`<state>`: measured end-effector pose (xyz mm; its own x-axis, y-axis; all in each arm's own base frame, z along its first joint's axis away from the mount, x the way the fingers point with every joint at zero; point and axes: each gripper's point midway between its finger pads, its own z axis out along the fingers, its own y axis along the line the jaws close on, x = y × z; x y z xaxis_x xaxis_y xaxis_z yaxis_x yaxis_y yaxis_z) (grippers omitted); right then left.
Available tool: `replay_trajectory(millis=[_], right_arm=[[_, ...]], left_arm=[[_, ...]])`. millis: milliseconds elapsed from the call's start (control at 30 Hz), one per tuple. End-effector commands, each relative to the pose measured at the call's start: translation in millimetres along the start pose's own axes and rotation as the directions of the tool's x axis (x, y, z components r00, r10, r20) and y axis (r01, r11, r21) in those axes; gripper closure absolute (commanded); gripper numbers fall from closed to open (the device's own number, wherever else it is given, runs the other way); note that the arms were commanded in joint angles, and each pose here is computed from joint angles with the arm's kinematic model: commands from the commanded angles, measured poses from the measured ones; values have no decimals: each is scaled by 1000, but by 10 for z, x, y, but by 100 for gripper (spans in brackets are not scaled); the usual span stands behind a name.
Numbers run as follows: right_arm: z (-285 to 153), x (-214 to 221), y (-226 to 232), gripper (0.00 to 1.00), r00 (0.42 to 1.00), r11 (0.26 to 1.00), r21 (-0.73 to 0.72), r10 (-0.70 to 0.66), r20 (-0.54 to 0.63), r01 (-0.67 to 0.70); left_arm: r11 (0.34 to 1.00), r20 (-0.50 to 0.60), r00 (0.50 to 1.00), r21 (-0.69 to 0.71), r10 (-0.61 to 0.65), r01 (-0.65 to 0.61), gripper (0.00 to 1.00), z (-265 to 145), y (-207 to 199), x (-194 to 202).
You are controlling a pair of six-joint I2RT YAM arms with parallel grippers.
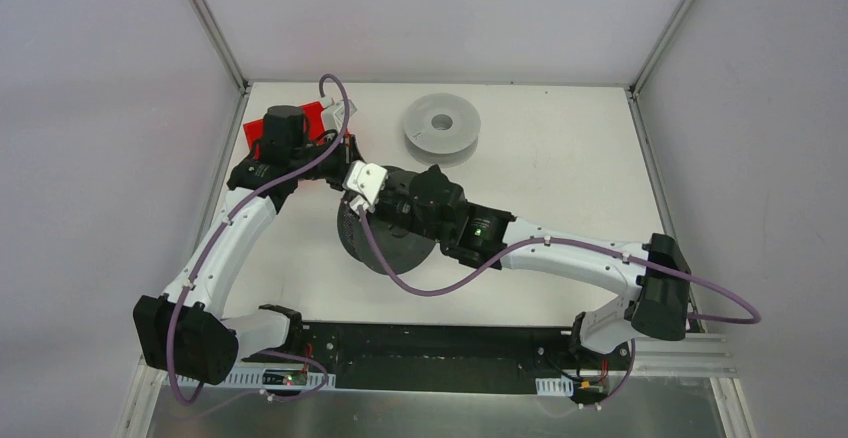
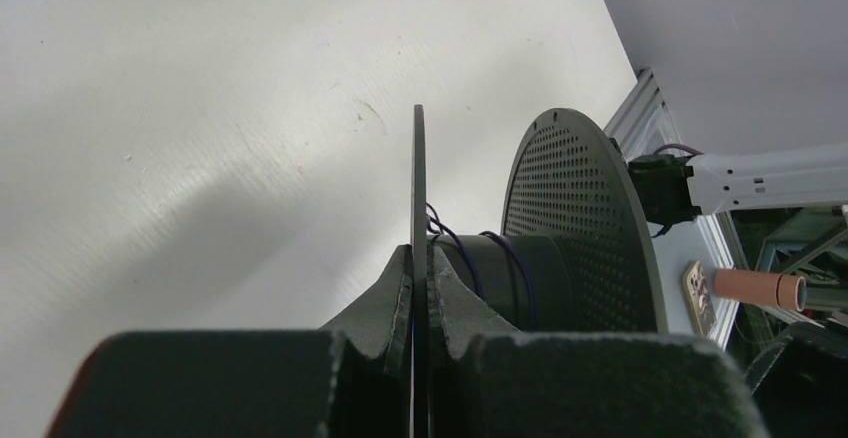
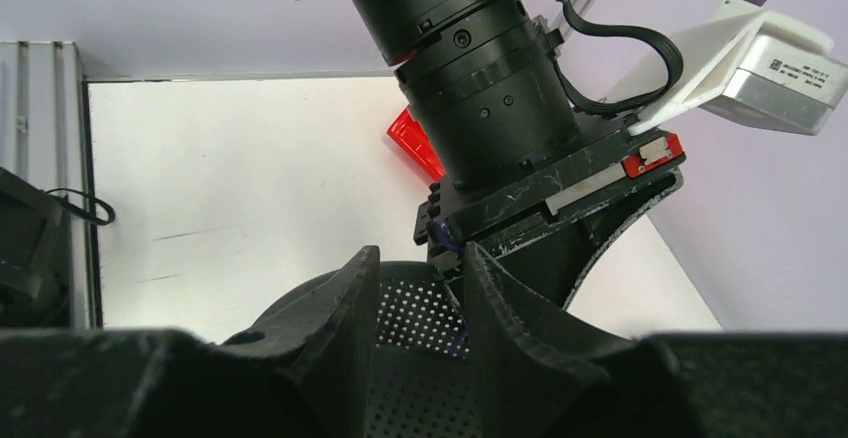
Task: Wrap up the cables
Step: Wrap the cable around the cable reel.
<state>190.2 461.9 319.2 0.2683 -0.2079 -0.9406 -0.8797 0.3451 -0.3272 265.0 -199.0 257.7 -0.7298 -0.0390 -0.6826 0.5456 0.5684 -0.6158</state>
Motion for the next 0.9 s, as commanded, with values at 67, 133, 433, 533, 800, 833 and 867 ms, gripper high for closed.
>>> replay_trajectory(millis=[67, 133, 433, 533, 800, 833, 867], right_arm=[[118, -278, -174, 61, 995, 990, 120, -77, 69, 69], [133, -274, -190, 62, 994, 987, 140, -92, 65, 82], [18, -318, -290, 97, 994, 977, 209, -72, 83, 53], [-27, -344, -326, 100, 994, 975, 222, -51, 92, 30], [-39, -373, -328, 79, 994, 977, 214, -6, 108, -18], [-40, -387, -325, 77, 994, 977, 213, -2, 111, -22], [-41, -407, -328, 76, 993, 977, 212, 1, 117, -26]], left_arm=[[998, 46, 999, 59, 30, -33, 100, -74, -243, -155], [998, 45, 999, 59, 30, -33, 100, -74, -243, -155], [998, 35, 999, 52, 35, -37, 100, -68, -207, -102], [998, 32, 999, 47, 34, -36, 100, -62, -192, -99], [999, 29, 999, 37, 33, -34, 100, -68, -181, -95], [999, 28, 999, 37, 32, -33, 100, -67, -180, -91], [999, 29, 999, 37, 33, -34, 100, -71, -184, -95]])
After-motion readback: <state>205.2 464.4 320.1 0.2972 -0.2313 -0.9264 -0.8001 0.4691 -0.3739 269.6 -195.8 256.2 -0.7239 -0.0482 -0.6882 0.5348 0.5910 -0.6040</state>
